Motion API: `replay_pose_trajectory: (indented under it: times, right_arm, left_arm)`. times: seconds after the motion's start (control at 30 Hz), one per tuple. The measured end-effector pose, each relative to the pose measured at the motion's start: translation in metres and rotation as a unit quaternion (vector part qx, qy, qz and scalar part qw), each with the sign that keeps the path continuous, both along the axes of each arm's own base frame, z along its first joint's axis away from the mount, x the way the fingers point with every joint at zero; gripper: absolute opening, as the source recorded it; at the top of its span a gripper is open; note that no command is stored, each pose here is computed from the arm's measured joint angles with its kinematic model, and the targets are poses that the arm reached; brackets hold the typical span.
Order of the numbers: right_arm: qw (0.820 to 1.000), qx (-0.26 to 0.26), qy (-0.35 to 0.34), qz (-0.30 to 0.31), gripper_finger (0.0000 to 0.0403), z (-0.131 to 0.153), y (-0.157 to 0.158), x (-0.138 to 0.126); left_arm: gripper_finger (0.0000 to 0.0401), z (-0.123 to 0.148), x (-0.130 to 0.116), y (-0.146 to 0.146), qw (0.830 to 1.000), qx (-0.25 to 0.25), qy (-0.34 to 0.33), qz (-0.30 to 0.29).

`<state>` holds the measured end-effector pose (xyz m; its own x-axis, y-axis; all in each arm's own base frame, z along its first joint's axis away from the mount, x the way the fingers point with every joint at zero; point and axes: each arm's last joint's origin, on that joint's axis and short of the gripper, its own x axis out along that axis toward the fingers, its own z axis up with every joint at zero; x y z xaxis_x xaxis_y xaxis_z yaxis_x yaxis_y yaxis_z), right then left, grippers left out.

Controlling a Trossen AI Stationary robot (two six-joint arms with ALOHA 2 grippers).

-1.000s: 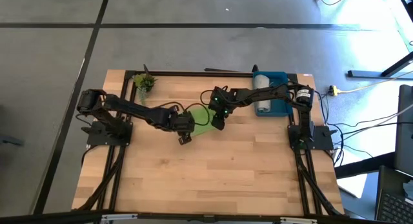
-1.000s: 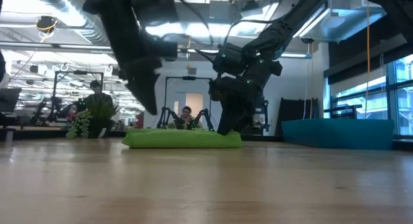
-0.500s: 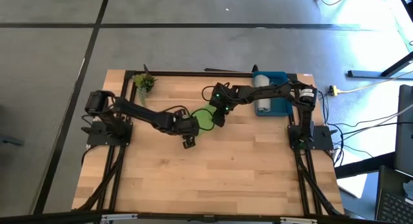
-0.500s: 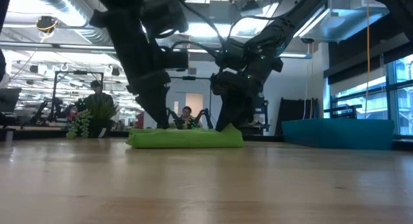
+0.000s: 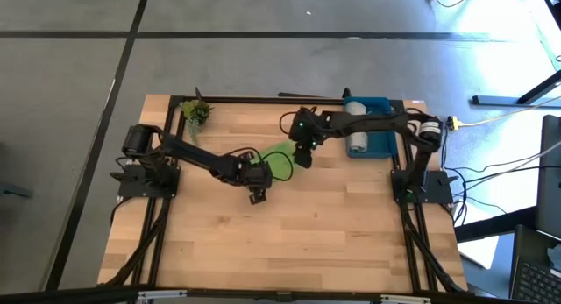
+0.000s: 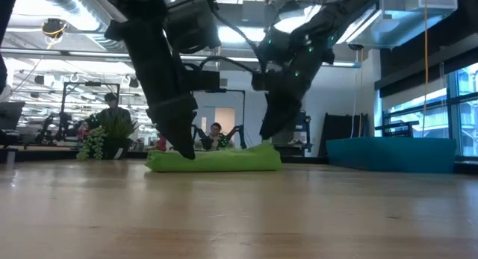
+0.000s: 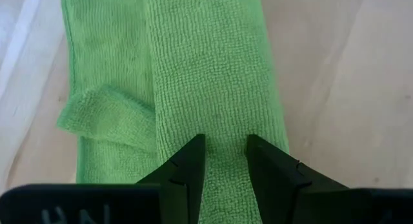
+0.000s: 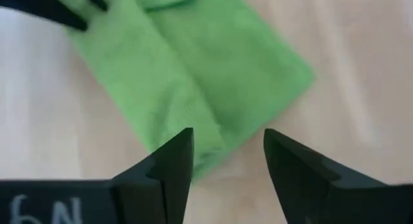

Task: Roll microfiber towels into tight, uniform cylinder then place into a basket
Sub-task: Roll the green towel

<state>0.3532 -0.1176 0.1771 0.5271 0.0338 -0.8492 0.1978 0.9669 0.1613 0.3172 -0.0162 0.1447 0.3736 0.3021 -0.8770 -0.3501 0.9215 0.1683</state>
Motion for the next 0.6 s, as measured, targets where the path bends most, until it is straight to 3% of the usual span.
replay_pose_trajectory:
  times: [0.23,0.43,0.6]
  right_arm:
    - [0.994,-0.074,-0.013,0.076,0.0188,0.017,0.022,0.002]
    - [0.98,-0.104,-0.013,0.171,0.0188,0.006,0.054,0.004]
    - [0.962,-0.149,-0.073,0.218,0.0188,-0.004,0.067,0.008]
  left_arm:
    - [0.0105,0.004,-0.002,-0.004,1.0,0.009,-0.002,-0.004]
    - [0.0105,0.017,-0.007,-0.003,1.0,0.01,-0.015,-0.003]
    - [0.0105,0.035,-0.012,-0.003,0.999,0.009,-0.039,-0.002]
